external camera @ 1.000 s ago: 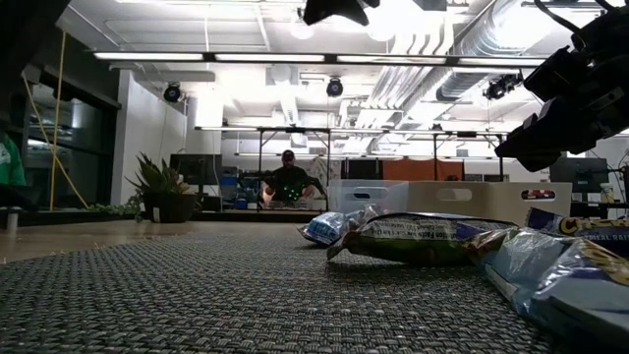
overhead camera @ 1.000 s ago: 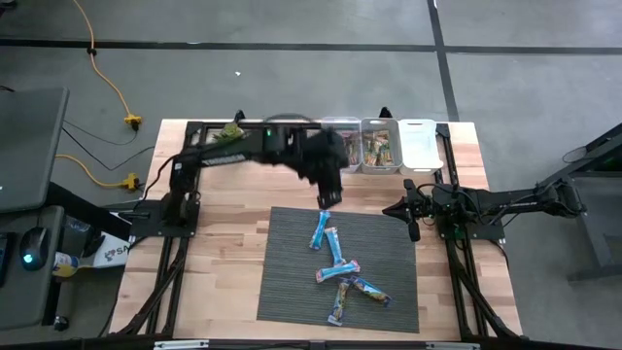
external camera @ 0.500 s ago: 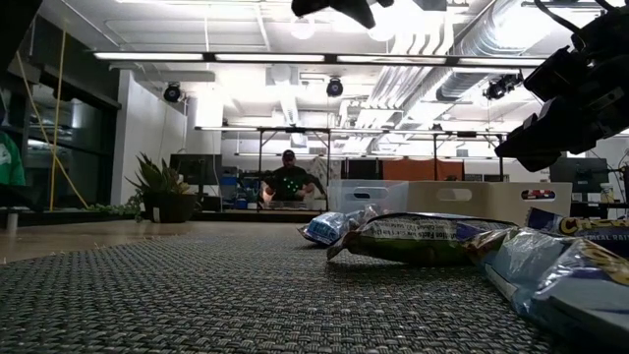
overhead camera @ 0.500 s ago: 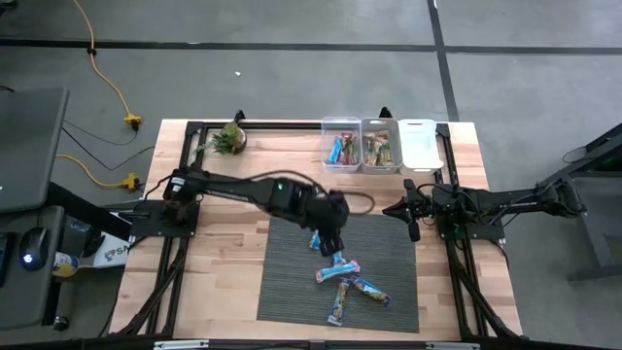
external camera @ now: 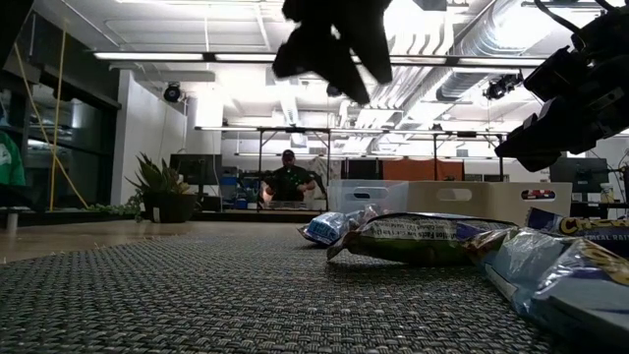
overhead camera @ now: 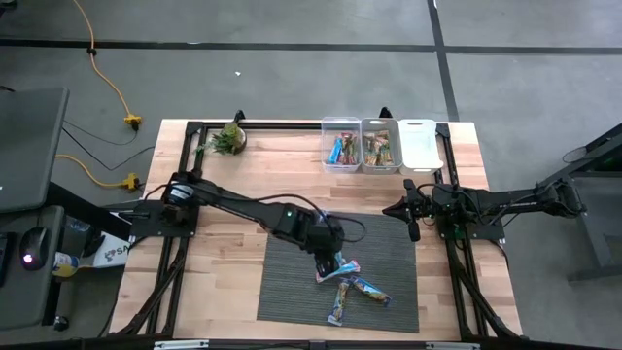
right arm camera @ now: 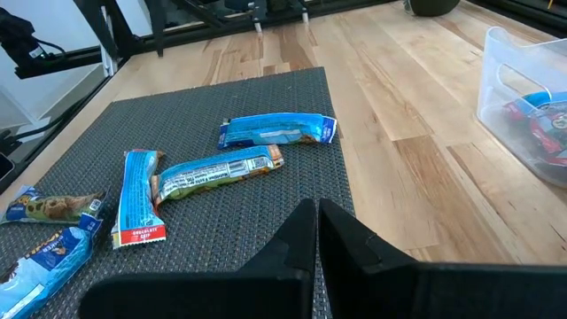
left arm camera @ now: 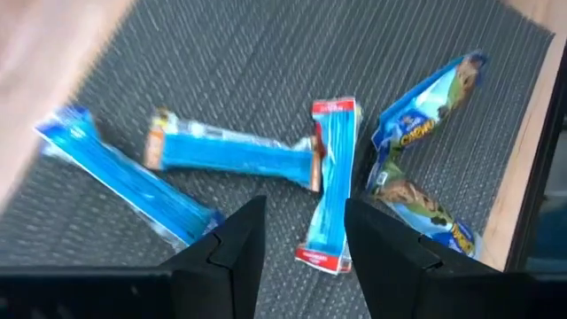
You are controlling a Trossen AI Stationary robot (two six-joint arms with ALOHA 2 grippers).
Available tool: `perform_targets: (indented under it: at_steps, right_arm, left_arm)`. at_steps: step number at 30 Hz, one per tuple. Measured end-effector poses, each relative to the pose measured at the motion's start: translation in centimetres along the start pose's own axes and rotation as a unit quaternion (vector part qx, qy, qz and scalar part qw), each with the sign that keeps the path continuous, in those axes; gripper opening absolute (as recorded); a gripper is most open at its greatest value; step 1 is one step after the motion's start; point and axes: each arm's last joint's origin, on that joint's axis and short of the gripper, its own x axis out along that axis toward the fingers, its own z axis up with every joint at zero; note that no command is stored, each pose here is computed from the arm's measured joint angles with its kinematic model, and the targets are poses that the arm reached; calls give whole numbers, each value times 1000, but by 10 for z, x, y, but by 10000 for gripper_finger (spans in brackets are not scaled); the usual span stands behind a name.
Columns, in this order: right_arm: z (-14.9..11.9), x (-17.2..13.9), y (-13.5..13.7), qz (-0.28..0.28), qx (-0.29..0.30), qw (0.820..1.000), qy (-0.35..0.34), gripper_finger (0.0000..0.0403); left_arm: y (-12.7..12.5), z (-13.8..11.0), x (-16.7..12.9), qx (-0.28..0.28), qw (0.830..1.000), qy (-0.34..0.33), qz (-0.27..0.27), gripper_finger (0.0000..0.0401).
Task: Pick and place Granola Bars by type
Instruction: Put the red granola bar into the transparent bin
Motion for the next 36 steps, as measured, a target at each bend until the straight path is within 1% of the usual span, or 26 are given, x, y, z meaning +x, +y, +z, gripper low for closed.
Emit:
perform_targets:
  at_steps: [4,6,8,11,13,15,17,27,33,36]
  right_arm:
    - [0,0,0,0,0,1000,0,0]
    - [0,0,0,0,0,1000,0,0]
    - [0,0,0,0,0,1000,0,0]
    - [0,0,0,0,0,1000,0,0]
    - [0,0,0,0,0,1000,0,0]
    - [0,0,0,0,0,1000,0,0]
    - [0,0,0,0,0,1000,0,0]
    - [0,0,0,0,0,1000,1,0]
    - [0,0,0,0,0,1000,1,0]
    - [0,0,0,0,0,1000,1,0]
  left_arm:
    - [1,-4,12,-4,999,3,-35,153]
    - [1,-7,17,-6,999,7,-49,160]
    - [1,-9,25,-14,998,14,-54,176]
    - [1,-13,35,-14,997,39,-62,210]
    - [-2,-11,40,-14,996,35,-77,232]
    - [-1,-14,46,-13,996,45,-73,250]
    - [-1,-16,53,-12,996,51,-67,258]
    - [-14,-31,69,18,996,59,-69,261]
    - [-23,-44,75,56,998,35,-24,261]
    - [-30,-48,77,75,997,21,-16,261]
